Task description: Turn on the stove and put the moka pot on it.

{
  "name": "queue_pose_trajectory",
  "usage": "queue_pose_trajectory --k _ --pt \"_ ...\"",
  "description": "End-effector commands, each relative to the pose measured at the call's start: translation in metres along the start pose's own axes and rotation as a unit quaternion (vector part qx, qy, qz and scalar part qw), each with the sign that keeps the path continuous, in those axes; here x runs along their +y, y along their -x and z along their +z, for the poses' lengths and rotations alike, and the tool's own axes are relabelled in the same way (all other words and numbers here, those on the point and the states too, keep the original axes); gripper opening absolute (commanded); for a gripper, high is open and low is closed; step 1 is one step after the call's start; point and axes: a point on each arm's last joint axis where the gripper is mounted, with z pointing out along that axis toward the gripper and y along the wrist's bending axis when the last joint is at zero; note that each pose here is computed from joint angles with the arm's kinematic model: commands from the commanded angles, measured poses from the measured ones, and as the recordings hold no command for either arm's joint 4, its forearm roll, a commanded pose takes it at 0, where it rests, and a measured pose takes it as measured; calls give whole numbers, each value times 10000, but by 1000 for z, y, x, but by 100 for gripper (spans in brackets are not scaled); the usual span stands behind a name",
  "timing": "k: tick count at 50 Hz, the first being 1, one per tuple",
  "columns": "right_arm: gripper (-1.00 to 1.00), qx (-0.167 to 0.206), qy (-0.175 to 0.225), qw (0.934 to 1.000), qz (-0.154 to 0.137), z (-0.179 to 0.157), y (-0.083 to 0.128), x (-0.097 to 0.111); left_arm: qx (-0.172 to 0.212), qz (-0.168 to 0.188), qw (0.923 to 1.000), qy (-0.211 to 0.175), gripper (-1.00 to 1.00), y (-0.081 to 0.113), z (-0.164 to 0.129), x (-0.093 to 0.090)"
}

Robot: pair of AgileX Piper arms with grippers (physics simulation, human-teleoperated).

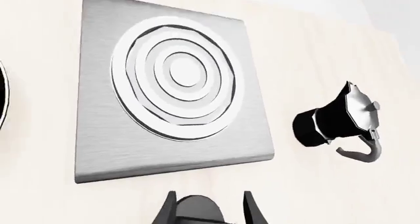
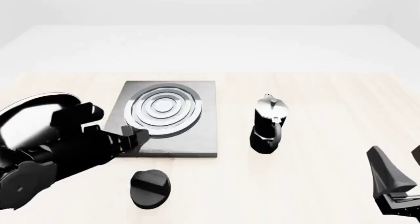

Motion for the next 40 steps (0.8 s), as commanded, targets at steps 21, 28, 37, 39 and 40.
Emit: queue_pose_trajectory --k 21,28,37,39,40 --pt "100 -90 74 9999 -13 1 2 1 -3292 1463 9324 297 100 51 -183 -3" --pt "100 -137 92 9999 -15 0 3 1 -3803 1573 9099 513 100 29 -200 5" --pt "100 -227 142 9996 -67 -1 4 2 -4186 1866 8865 639 100 -1 -210 12" --pt "100 -247 150 9996 -67 -2 5 2 -4225 1710 8884 554 100 -6 -210 14" --pt "100 -258 151 9995 -67 -2 5 2 -4264 1654 8877 526 100 -10 -210 15"
